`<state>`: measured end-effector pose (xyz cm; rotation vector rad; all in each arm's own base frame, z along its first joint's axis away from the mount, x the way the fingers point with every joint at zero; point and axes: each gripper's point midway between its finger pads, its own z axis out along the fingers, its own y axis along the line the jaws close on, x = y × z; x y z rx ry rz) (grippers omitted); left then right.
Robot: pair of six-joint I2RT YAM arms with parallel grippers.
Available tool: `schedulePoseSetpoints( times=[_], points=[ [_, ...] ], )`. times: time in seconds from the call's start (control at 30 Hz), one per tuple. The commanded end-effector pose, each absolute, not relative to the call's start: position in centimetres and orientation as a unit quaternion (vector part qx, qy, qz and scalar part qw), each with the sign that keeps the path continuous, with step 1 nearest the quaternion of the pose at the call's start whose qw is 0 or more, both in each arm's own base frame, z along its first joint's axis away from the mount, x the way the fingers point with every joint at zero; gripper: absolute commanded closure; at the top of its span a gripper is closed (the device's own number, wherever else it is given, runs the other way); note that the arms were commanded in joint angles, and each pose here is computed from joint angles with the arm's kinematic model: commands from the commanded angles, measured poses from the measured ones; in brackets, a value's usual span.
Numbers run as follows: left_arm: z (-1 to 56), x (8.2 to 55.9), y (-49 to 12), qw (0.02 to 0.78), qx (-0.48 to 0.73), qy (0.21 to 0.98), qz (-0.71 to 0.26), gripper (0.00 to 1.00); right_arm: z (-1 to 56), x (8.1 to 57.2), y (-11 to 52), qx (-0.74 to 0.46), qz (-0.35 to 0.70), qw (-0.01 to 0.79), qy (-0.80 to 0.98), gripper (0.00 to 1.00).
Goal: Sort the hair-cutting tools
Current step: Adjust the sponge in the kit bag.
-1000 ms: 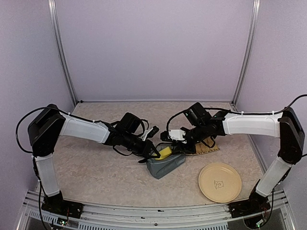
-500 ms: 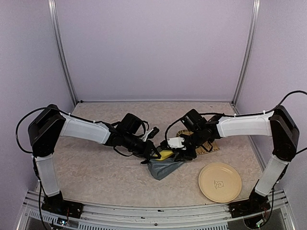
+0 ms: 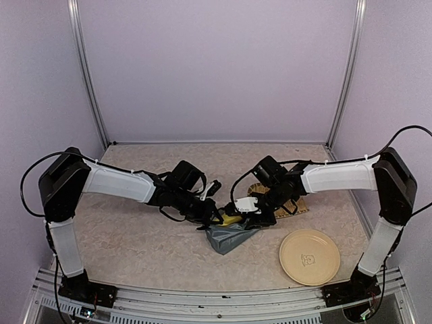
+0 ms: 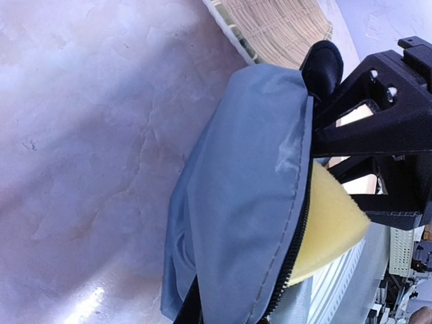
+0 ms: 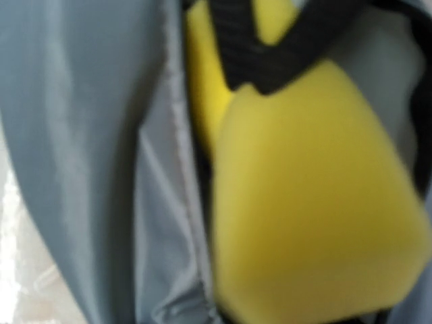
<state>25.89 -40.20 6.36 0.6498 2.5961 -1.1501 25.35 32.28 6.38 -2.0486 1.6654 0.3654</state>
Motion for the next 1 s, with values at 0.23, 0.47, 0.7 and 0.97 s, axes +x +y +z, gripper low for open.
schedulePoseSetpoints(
  times=[0.23,0.47,0.7,0.97],
  points=[
    [6.7,26.4,-38.9,0.135,0.209,0.909,-0.334,0.92,3.5,23.6,31.3,-0.754,0.138,0.157,0.623,0.73],
    [7.4,26.3,-38.7,0.148,0.215,0.908,-0.327,0.92,5.2,23.2,31.6,-0.749,0.151,0.181,0.619,0.94],
    [7.6,26.1,-38.9,0.157,0.234,0.914,-0.292,0.92,14.4,23.2,34.1,-0.733,0.192,0.323,0.567,1.00],
    [9.2,25.7,-40.2,0.185,0.280,0.919,-0.205,0.91,16.3,24.1,34.8,-0.697,0.193,0.394,0.566,1.00]
  ],
)
